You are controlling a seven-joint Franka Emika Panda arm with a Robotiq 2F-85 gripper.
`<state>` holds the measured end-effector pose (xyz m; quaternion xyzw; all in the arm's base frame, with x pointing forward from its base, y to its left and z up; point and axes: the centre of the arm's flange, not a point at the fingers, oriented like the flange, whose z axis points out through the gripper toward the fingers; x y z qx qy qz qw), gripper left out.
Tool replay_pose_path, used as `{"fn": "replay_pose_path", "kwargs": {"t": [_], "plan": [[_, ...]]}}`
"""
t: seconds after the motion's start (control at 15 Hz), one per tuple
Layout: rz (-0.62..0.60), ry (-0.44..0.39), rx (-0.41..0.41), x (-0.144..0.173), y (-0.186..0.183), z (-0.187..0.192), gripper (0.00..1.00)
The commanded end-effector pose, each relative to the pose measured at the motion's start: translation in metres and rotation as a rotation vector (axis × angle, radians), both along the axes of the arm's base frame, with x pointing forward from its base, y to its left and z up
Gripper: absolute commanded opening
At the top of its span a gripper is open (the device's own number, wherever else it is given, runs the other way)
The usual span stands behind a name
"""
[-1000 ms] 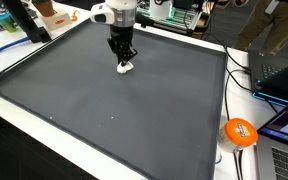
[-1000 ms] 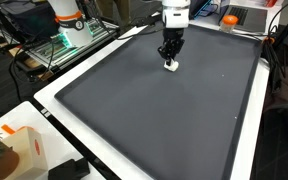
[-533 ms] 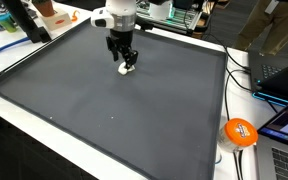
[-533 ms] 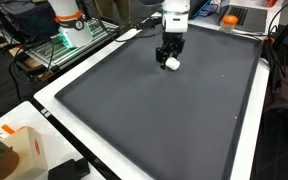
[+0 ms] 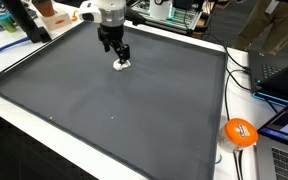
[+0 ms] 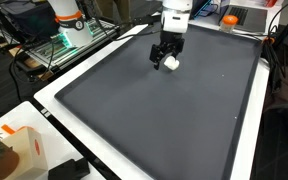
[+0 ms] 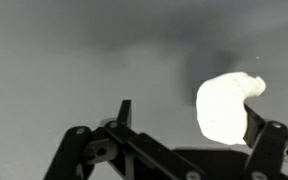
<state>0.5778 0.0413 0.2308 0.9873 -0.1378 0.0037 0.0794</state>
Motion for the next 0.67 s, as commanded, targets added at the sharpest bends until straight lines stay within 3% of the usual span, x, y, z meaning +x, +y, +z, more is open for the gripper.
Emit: {"fn": "replay_pose_path", "kwargs": {"t": [0.0, 0.33, 0.6], "plan": [[0.042, 0.041, -0.057, -0.008, 0.013, -0.009, 1.0], [0.139, 0.031, -0.134, -0.014, 0.044, -0.028, 1.0], [0.184, 0.054, -0.113, -0.02, 0.06, -0.036, 1.0]]}}
